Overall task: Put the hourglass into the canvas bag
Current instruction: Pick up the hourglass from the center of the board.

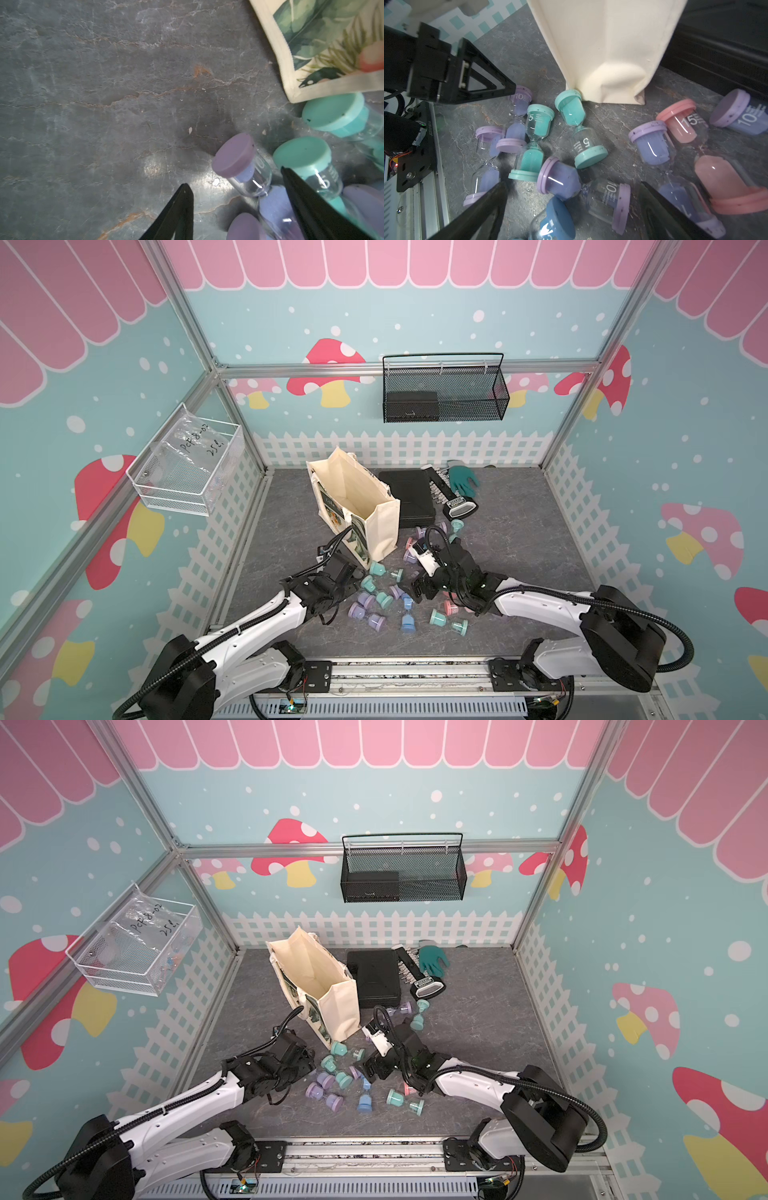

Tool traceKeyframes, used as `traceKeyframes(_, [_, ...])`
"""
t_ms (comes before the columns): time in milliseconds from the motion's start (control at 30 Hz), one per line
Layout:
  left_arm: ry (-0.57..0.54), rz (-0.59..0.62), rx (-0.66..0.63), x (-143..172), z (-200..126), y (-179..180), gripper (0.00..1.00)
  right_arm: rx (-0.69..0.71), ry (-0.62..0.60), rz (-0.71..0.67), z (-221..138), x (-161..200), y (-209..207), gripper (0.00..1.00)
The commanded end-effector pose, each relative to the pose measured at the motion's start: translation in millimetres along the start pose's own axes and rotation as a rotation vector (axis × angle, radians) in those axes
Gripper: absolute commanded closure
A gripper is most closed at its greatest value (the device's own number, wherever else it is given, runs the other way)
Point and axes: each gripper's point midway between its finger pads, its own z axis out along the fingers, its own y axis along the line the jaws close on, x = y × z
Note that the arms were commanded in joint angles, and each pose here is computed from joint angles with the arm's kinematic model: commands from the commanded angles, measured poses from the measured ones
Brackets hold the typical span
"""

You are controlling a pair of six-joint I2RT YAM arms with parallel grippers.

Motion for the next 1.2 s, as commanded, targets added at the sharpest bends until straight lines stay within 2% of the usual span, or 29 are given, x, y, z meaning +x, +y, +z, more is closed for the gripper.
traceKeyframes(0, [-0.029, -0.03, 0.029, -5.5, 3.6, -12.6, 0.29, -0.032, -0.054, -0.05, -0.2, -13.8, 9.2, 0.0])
traceKeyframes(100, [-0.02, 0.007, 0.05, -3.8, 6.9, -24.7, 0.31, -0.035, -0.061, -0.052, -0.3, -16.5, 10.1, 0.0])
traceKeyframes(167, [-0.015, 0.033, 0.015, -2.4, 9.6, -24.2, 0.31, -0.042, -0.072, -0.054, -0.7, -17.0, 11.5, 0.0])
traceKeyframes(767, [-0.047, 0.031, -0.123, 2.9, 33.7, -11.8, 0.37, -0.011, -0.078, -0.046, -0.6, -9.4, 5.0, 0.0])
traceKeyframes(1167, [-0.069, 0.005, -0.153, 6.4, 40.4, 2.3, 0.5, 0.019, -0.082, -0.04, -1.7, -8.3, -0.3, 0.0])
